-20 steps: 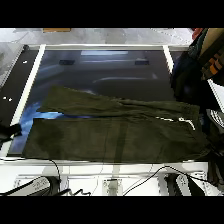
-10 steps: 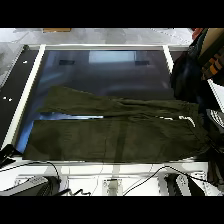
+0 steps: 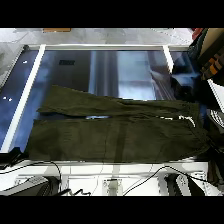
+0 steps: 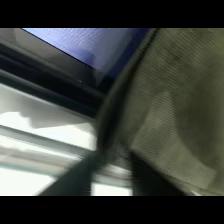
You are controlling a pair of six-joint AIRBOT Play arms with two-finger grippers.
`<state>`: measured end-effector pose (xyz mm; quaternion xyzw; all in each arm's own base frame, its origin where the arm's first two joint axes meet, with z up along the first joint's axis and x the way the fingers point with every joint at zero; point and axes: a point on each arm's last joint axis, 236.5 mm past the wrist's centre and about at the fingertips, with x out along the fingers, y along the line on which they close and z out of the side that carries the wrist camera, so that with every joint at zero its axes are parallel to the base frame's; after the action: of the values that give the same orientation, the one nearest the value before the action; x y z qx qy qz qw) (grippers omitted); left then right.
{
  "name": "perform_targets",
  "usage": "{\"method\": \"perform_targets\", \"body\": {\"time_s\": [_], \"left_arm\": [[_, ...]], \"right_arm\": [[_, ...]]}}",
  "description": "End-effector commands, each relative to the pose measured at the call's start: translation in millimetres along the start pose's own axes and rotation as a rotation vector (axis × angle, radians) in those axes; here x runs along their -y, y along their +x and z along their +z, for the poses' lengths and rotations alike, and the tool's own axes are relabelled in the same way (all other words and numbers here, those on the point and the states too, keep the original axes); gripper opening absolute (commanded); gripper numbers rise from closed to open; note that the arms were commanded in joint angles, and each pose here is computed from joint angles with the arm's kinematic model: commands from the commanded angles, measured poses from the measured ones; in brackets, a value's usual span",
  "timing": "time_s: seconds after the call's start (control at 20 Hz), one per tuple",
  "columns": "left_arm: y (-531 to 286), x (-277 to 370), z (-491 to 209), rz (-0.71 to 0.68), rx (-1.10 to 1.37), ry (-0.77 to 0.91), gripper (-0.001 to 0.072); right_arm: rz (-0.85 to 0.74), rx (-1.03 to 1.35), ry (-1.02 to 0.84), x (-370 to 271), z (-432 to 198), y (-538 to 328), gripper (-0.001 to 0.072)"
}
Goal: Fold the clothes and pants, and hang the long-sleeved shirts on hangers.
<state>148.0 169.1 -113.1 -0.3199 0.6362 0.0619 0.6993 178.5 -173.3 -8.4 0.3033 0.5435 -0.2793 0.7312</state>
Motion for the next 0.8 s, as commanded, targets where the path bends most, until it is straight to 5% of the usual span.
{"method": "perform_targets", "body": {"time_s": [0.0, 0.3, 0.75], "left_arm": [[1, 11, 25, -0.025, 0.094, 0.008, 0.0018], [-118, 104, 147, -0.301, 0.524, 0.109, 0.0017], [-179, 84, 149, -0.012, 0.620, 0.238, 0.0017]], "right_arm": [[0.027, -0.012, 0.007, -7, -3, -1, 0.0039], [0.100, 0.037, -0.075, -32, 22, -60, 0.0039], [-0.050, 0.159, -0.138, -16, 13, -156, 0.0038]]}}
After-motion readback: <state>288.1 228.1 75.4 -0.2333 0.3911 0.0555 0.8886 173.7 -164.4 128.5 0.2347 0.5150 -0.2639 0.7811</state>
